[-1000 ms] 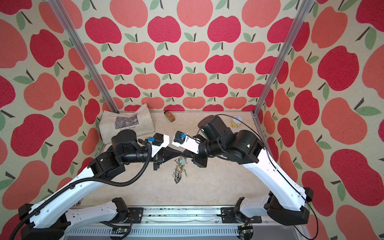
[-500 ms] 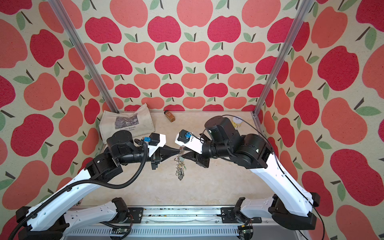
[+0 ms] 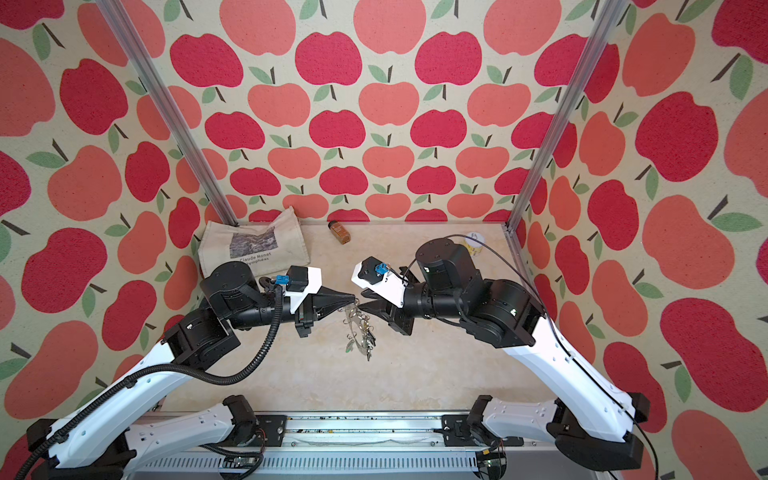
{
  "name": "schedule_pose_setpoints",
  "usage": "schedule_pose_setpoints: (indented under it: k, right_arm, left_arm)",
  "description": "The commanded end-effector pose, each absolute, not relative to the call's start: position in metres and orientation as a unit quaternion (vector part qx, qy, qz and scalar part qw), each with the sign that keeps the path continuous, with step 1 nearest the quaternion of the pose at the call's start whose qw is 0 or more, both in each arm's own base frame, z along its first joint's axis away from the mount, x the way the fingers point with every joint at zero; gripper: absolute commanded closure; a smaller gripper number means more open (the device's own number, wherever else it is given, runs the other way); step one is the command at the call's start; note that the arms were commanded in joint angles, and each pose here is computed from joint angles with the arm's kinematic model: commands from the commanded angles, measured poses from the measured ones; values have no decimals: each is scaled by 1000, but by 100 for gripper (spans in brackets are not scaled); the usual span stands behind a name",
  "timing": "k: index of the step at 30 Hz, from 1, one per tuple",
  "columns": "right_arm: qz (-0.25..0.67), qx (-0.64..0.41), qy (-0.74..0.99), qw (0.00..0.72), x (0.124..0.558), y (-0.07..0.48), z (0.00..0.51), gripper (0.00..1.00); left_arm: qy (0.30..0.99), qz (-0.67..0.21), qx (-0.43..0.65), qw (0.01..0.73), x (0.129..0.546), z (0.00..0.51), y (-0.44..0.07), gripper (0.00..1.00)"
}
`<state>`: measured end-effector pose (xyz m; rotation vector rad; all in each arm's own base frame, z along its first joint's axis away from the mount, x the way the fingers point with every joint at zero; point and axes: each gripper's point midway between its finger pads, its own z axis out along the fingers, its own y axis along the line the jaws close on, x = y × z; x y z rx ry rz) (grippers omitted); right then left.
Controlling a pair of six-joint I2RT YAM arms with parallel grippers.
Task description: Put the keys on the keyring
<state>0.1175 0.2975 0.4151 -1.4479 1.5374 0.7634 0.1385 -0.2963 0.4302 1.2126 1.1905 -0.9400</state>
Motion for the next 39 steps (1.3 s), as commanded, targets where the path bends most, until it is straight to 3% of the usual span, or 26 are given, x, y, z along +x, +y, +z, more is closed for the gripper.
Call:
schedule_pose_setpoints:
  k: [1, 13, 33, 37, 39]
  right_arm:
    - [335, -561, 610, 447, 114, 299, 425, 68]
    - [362, -537, 622, 439, 113, 302, 413, 56]
    - [372, -511, 629, 453, 123, 311, 406, 57]
    - [372, -509, 630, 454, 124, 311, 405, 66]
    - [373, -508, 630, 454, 123, 310, 405, 75]
  left_arm:
    - [462, -396, 511, 607, 132, 460, -288, 100]
    - [451, -392, 507, 621, 131, 471, -285, 100]
    - [442, -396, 500, 631, 127, 480, -281, 100]
    - [441, -396, 499, 633, 126, 482, -279, 100]
    - [442, -395, 498, 633, 125, 482, -278, 100]
